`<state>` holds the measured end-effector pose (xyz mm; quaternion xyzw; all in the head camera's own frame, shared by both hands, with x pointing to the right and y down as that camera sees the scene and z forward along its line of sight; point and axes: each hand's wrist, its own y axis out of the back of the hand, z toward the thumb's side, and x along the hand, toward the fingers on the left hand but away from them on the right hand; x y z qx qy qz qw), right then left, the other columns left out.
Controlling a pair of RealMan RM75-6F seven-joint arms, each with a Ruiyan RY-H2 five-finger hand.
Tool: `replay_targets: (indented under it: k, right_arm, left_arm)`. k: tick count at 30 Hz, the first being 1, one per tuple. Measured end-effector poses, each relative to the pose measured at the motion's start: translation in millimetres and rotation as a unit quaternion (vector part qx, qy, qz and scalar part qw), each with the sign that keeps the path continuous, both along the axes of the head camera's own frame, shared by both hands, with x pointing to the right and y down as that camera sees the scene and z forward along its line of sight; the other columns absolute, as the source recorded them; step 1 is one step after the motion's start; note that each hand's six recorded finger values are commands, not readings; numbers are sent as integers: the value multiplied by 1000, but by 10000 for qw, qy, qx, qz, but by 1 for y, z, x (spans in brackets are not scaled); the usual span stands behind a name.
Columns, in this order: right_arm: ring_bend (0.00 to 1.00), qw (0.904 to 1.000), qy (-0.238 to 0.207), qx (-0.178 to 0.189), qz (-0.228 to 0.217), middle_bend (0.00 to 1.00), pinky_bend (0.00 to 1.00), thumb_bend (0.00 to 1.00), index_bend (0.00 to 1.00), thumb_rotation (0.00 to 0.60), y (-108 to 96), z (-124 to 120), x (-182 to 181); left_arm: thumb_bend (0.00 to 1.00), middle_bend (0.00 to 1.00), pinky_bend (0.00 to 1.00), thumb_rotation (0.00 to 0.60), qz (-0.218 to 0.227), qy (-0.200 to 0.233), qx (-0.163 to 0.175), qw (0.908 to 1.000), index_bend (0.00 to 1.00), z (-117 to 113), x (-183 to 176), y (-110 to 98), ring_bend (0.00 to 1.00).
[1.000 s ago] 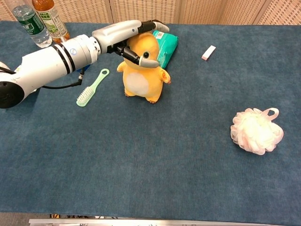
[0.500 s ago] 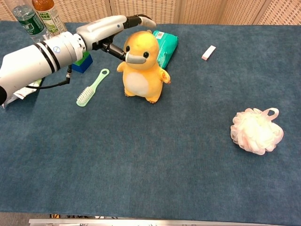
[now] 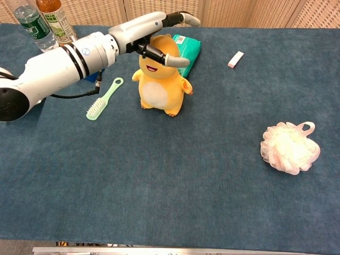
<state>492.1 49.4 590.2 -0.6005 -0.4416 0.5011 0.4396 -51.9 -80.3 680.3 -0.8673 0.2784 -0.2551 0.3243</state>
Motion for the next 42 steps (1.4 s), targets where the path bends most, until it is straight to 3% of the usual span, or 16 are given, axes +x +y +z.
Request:
replay_targets:
  k: [10, 27, 34, 36, 42]
  right_arm:
    - [299, 10000, 0, 1, 11, 378, 296, 168, 254, 600, 1, -1, 1]
    - [299, 10000, -39, 15, -59, 379, 296, 168, 254, 600, -1, -2, -4]
    - [299, 10000, -52, -46, -62, 379, 296, 168, 254, 600, -4, 2, -3]
    - [299, 9999, -65, -57, -63, 379, 296, 168, 254, 600, -6, 3, -3]
    - [299, 9999, -72, -109, -86, 379, 296, 167, 254, 600, -10, 6, -3]
  left_arm:
    - [63, 50, 46, 297, 122, -338, 147, 9992, 96, 14, 3, 4, 33]
    - [62, 50, 46, 295, -399, -409, 431, 9974, 96, -6, -50, -4, 31]
    - [62, 50, 46, 570, -993, -730, 648, 9903, 96, -17, -107, -3, 31]
    - [62, 50, 46, 598, -1229, -804, 722, 9865, 95, -21, -127, 0, 32]
    - [63, 50, 46, 600, -2006, -1055, 868, 9701, 95, -26, -188, 20, 39]
